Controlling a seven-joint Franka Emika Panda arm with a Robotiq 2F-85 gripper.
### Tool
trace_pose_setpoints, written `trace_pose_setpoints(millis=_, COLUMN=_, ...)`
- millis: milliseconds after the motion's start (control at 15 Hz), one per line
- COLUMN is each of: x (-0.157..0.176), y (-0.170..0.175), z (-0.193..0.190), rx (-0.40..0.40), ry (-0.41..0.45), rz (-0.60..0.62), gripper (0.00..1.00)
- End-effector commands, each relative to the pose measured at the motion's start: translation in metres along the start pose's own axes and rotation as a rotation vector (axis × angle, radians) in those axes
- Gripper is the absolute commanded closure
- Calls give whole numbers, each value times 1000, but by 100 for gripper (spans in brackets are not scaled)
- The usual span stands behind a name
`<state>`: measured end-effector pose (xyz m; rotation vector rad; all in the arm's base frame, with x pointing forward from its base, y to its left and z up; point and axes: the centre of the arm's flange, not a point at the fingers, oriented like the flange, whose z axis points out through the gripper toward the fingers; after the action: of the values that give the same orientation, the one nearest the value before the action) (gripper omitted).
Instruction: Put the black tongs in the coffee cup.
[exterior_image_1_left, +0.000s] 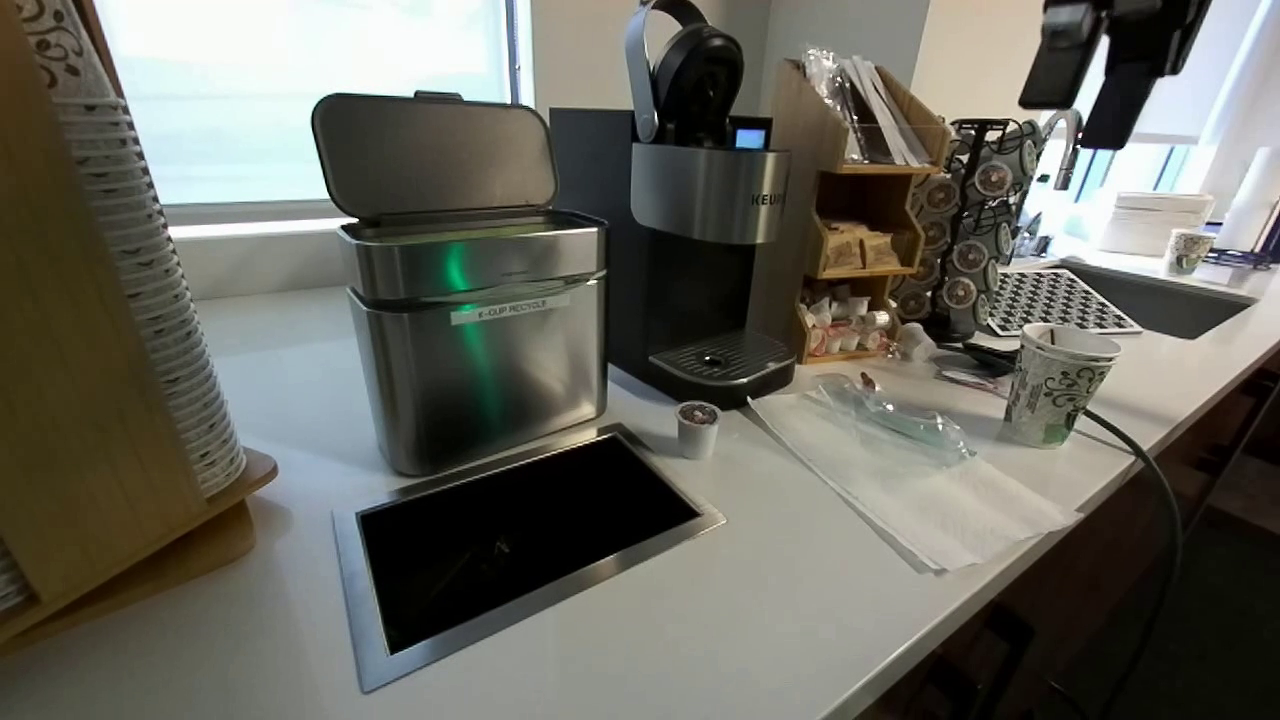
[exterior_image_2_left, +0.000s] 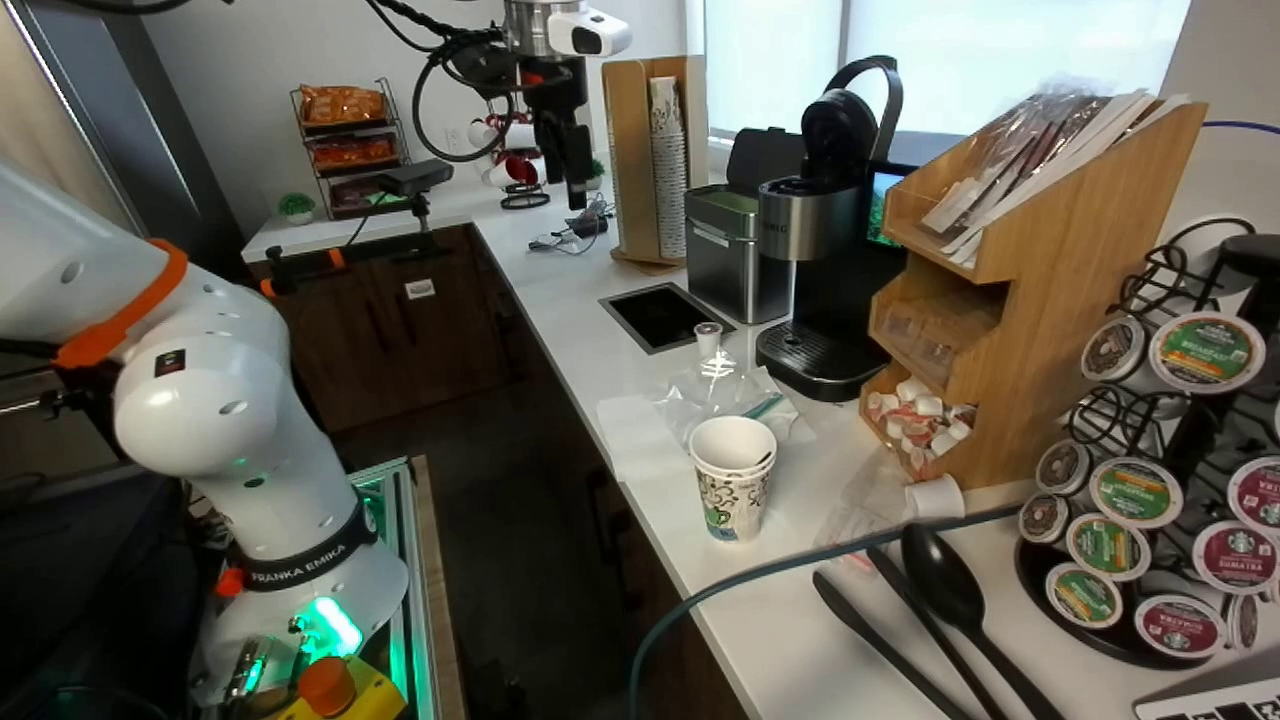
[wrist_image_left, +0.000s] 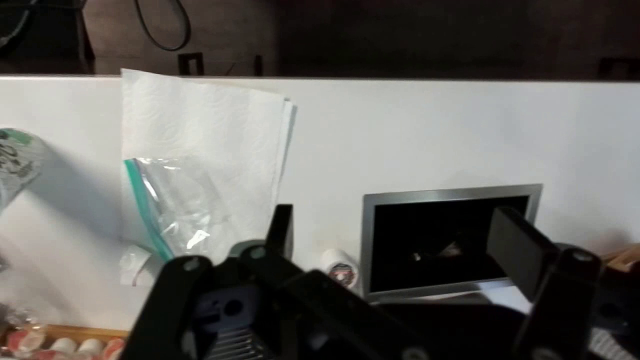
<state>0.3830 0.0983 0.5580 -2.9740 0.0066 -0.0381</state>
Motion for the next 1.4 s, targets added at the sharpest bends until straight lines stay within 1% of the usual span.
trace_pose_setpoints(millis=0, x=11, y=83, z=13, rx=-66, ry=44, rz=185, gripper=0)
trace_pose_setpoints(millis=267, x=26, y=195, z=0, rx=-98, ry=135, rz=392, gripper=0)
trace_pose_setpoints(millis=467, x=20, y=281, z=-11, rx=-118, ry=206, rz=557, gripper=0)
trace_pose_setpoints(millis=533, x=13, y=304, z=-17, rx=-117, ry=215, rz=620, gripper=0)
trace_pose_setpoints(millis=600, x=8, y=273, z=-12, rx=-98, ry=200, rz=531, gripper=0)
trace_pose_setpoints(millis=667, x=3, y=294, z=-14, rx=-98, ry=208, rz=577, gripper=0)
trace_pose_setpoints(millis=733, x=1, y=306, z=-16, rx=-97, ry=210, rz=601, gripper=0)
trace_pose_setpoints(millis=867, x=2, y=309, z=-16, rx=-98, ry=210, rz=608, gripper=0)
trace_pose_setpoints(millis=933, x=13, y=315, z=-11, rx=-111, ry=217, rz=692, gripper=0)
trace_pose_setpoints(millis=1000, x=19, y=332, z=-8, rx=-131, ry=252, rz=767, gripper=0)
trace_pose_setpoints(millis=1133, x=25, y=381, z=-1, rx=-144, ry=302, rz=858, gripper=0)
trace_pose_setpoints(millis=1333, x=20, y=446, z=23, rx=-179, ry=374, rz=1004, gripper=0)
